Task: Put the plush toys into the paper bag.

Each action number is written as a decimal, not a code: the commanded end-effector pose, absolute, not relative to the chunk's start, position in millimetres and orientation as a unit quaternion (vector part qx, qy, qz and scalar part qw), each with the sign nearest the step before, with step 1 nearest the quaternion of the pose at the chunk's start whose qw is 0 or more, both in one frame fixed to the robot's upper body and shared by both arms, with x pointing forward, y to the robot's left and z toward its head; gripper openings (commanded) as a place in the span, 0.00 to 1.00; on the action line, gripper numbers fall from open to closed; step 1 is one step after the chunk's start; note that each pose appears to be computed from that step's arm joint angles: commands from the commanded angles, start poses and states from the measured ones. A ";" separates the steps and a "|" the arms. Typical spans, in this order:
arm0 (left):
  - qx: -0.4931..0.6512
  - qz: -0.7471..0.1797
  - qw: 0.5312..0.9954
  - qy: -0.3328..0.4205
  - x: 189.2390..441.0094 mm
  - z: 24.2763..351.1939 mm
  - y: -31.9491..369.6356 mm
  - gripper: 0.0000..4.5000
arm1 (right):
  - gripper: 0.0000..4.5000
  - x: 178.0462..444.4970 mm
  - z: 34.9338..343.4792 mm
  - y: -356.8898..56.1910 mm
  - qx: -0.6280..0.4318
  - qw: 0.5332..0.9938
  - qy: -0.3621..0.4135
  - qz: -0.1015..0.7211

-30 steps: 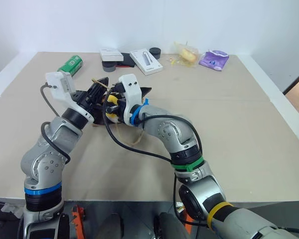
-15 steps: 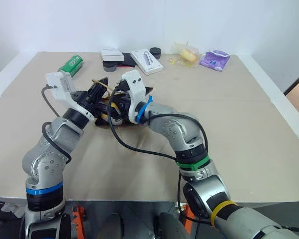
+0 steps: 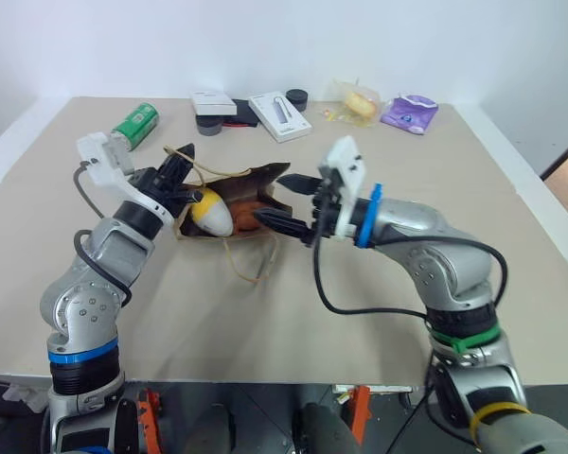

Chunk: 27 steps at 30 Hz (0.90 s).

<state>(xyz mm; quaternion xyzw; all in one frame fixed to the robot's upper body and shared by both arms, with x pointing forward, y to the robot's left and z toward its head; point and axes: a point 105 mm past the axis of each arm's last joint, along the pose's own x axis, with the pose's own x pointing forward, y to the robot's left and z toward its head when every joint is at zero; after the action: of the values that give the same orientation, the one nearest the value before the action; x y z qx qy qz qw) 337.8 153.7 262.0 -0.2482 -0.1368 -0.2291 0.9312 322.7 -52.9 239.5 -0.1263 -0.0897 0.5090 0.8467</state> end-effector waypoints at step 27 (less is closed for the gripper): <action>-0.259 -0.224 0.926 -0.157 337.5 275.7 163.4 0.00 | 0.14 305.6 215.4 -38.2 -0.498 0.653 -0.444 0.358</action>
<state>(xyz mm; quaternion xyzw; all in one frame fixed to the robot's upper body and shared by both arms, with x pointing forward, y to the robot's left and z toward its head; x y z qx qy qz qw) 341.7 160.4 261.9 -0.2627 -0.1348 -0.2195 0.9298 304.4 -33.1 186.8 -0.5135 -0.4104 0.3925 0.6433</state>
